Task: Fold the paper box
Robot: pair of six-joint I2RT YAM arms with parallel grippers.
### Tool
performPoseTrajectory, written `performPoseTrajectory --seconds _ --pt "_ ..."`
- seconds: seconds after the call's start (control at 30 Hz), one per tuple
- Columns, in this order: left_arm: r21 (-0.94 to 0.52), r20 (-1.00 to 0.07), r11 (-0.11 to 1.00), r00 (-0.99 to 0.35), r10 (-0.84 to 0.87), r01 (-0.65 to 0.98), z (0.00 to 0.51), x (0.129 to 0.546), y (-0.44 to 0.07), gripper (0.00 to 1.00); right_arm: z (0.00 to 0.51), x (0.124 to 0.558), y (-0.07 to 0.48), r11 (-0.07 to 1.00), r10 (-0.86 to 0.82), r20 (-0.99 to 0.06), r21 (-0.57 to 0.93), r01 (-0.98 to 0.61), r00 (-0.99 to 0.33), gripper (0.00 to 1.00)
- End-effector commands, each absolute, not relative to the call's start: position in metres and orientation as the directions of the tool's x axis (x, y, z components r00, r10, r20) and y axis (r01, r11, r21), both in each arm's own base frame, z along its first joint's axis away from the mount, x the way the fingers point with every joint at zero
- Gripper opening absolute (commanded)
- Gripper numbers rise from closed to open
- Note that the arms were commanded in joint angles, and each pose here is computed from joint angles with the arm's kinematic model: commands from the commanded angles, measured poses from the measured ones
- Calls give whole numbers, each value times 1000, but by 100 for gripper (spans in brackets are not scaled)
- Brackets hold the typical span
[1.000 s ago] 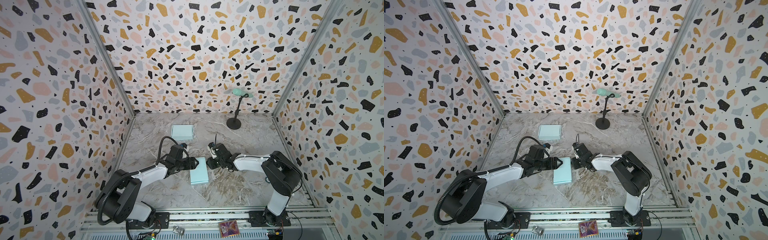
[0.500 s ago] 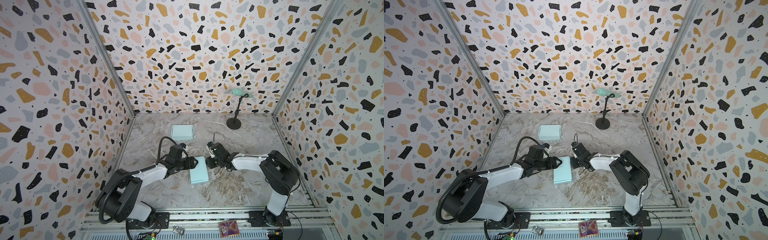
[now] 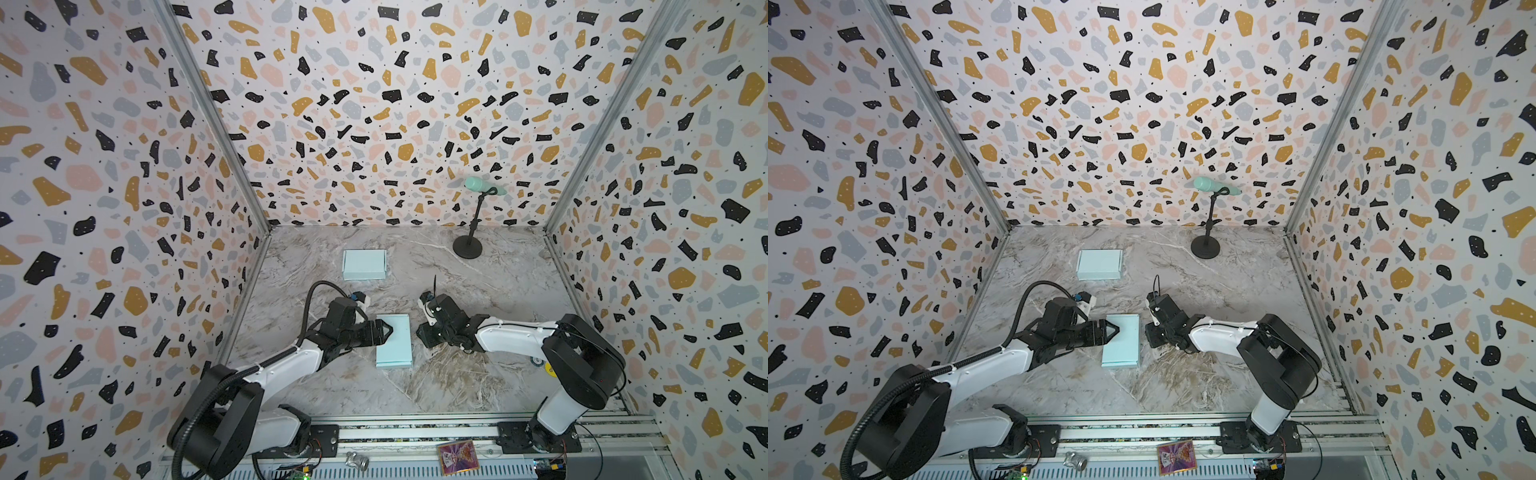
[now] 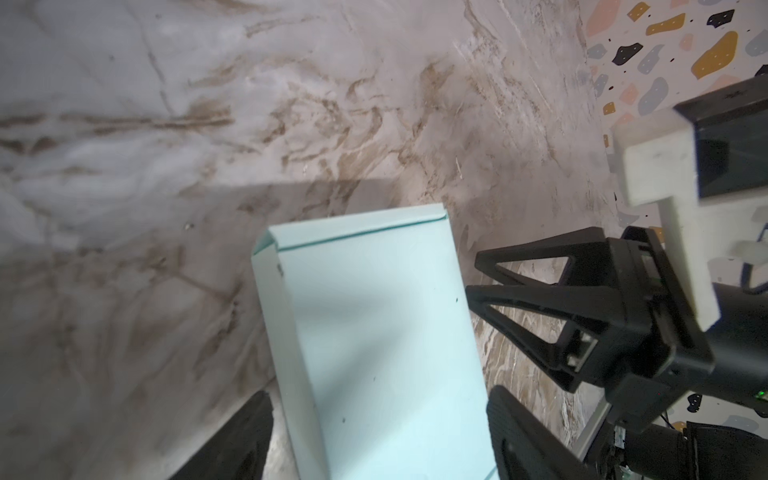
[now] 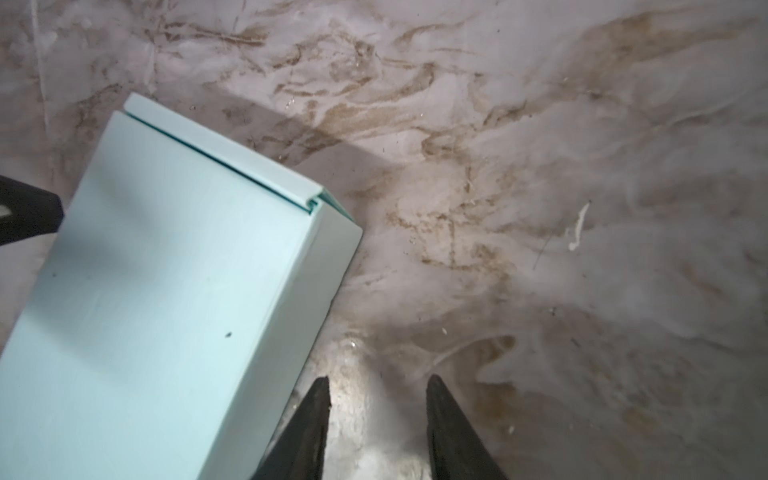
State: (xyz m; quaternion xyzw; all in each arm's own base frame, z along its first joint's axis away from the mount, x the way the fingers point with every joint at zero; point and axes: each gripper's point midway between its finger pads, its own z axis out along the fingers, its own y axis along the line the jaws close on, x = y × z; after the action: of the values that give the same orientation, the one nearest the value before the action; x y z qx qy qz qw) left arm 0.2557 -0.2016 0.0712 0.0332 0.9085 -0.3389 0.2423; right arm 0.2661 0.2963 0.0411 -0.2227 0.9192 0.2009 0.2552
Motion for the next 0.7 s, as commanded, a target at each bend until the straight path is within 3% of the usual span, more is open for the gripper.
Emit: performPoseTrajectory --seconds 0.0,0.67 --pt "-621 -432 756 -896 -107 209 66 239 -202 82 46 255 299 817 -294 -556 275 -506 -777 40" --pt "-681 -442 685 -891 -101 260 76 225 -241 78 41 241 334 776 -325 -549 311 -549 -770 40"
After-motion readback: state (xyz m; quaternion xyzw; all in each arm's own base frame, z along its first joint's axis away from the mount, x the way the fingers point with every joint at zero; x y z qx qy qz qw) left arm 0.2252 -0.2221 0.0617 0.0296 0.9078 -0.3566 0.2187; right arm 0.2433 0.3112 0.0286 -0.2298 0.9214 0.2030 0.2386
